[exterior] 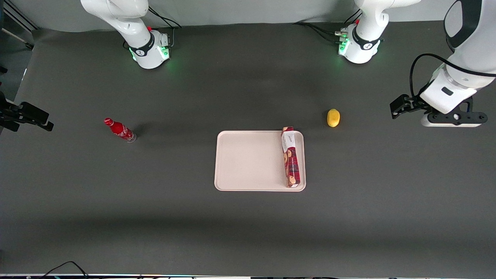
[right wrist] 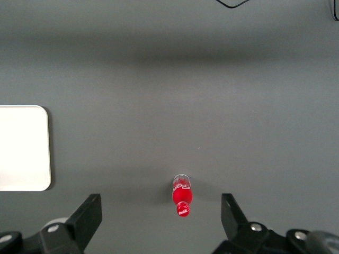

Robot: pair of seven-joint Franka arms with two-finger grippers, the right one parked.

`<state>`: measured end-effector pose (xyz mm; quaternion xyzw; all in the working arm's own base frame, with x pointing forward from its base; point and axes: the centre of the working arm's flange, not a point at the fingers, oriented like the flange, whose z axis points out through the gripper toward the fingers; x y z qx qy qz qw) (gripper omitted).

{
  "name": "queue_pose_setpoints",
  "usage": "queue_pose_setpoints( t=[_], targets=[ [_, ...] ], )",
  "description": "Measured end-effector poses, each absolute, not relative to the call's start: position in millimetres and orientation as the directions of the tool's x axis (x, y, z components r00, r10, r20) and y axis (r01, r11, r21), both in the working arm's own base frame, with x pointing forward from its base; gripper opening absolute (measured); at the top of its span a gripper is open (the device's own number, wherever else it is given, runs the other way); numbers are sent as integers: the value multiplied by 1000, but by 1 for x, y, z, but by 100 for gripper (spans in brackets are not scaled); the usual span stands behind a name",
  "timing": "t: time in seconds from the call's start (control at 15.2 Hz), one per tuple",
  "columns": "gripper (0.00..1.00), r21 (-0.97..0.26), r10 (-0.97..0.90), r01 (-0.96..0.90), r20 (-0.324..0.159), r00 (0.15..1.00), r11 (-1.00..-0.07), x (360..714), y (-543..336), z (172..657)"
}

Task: Place red cookie box on tray

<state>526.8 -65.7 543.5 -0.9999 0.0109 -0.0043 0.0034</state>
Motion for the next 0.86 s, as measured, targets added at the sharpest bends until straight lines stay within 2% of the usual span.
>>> queue_pose_setpoints(
  t=[0.86],
  targets=[
    [100, -3, -8, -8, -9, 1000, -1000, 522, -98, 541]
  ],
)
